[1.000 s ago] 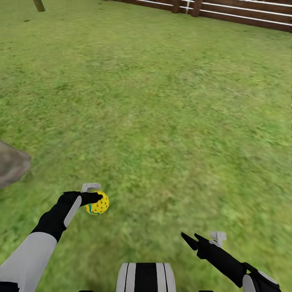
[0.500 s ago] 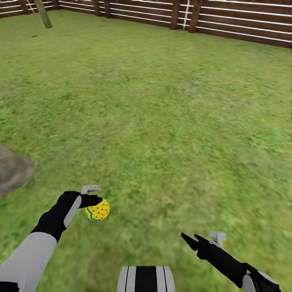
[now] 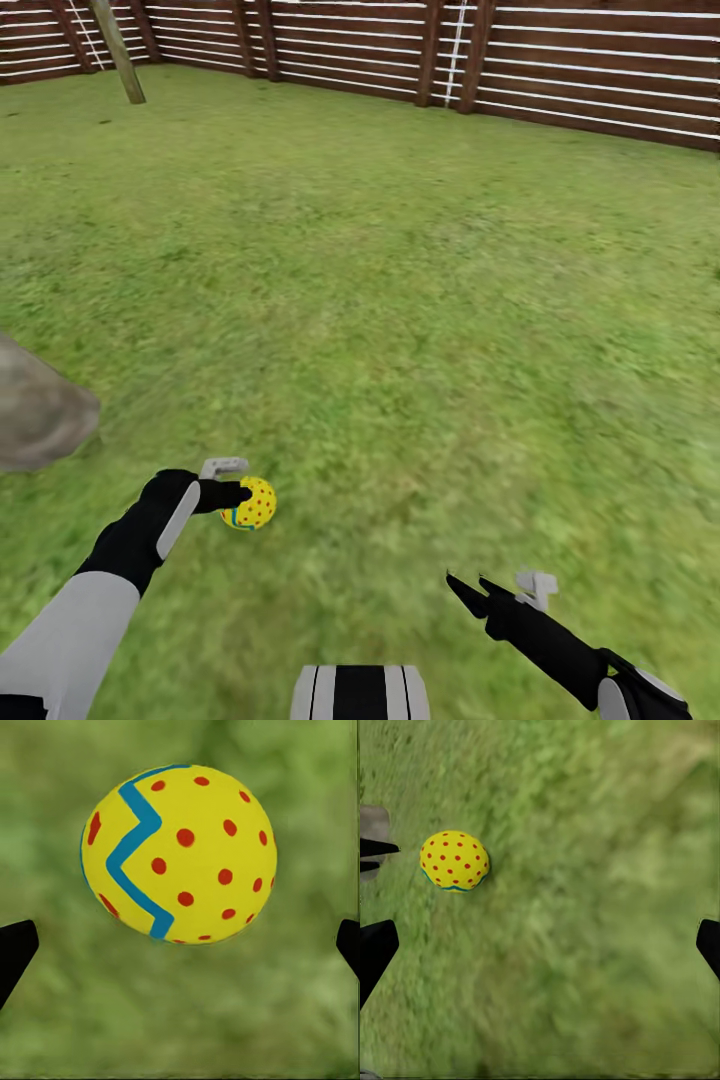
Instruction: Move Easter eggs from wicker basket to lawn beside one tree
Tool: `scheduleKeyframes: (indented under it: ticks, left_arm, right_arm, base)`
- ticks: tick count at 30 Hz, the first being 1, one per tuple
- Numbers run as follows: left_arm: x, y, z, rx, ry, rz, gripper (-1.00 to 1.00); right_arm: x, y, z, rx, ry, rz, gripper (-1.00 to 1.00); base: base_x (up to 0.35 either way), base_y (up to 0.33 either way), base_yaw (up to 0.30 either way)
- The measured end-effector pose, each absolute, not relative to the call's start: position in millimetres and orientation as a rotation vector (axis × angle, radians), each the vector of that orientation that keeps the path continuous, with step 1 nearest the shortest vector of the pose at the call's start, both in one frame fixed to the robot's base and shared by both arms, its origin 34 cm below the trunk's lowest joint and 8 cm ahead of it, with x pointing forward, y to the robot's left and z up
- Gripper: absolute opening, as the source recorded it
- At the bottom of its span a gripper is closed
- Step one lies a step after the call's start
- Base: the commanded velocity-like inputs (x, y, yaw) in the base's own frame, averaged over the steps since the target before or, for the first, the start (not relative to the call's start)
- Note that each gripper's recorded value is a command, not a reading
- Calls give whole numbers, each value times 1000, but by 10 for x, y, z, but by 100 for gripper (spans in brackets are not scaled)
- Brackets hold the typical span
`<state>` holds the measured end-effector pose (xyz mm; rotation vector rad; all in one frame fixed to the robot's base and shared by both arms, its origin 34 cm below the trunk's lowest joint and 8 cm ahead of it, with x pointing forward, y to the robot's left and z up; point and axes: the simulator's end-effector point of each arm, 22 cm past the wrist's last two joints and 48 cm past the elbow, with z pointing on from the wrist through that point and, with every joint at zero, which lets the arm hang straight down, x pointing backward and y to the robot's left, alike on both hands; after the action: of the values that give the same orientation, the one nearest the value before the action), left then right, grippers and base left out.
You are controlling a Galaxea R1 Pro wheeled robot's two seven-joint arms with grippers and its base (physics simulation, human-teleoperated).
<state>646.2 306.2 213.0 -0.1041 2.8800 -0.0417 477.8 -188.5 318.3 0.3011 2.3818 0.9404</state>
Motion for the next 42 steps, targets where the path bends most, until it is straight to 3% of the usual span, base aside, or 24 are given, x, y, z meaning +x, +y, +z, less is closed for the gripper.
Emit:
scheduleKeyframes:
  ticks: [15,42]
  left_arm:
    - [6701,3032,2627,-87,2805,-48,100]
    - [6520,3034,3142,-93,2883,-63,100]
  right_arm:
    - [4883,-1908,3430,272,2333,921,100]
    - [5053,-1934,3902,220,2236,897,100]
  base:
    - [-114,0,27]
    - [-32,0,278]
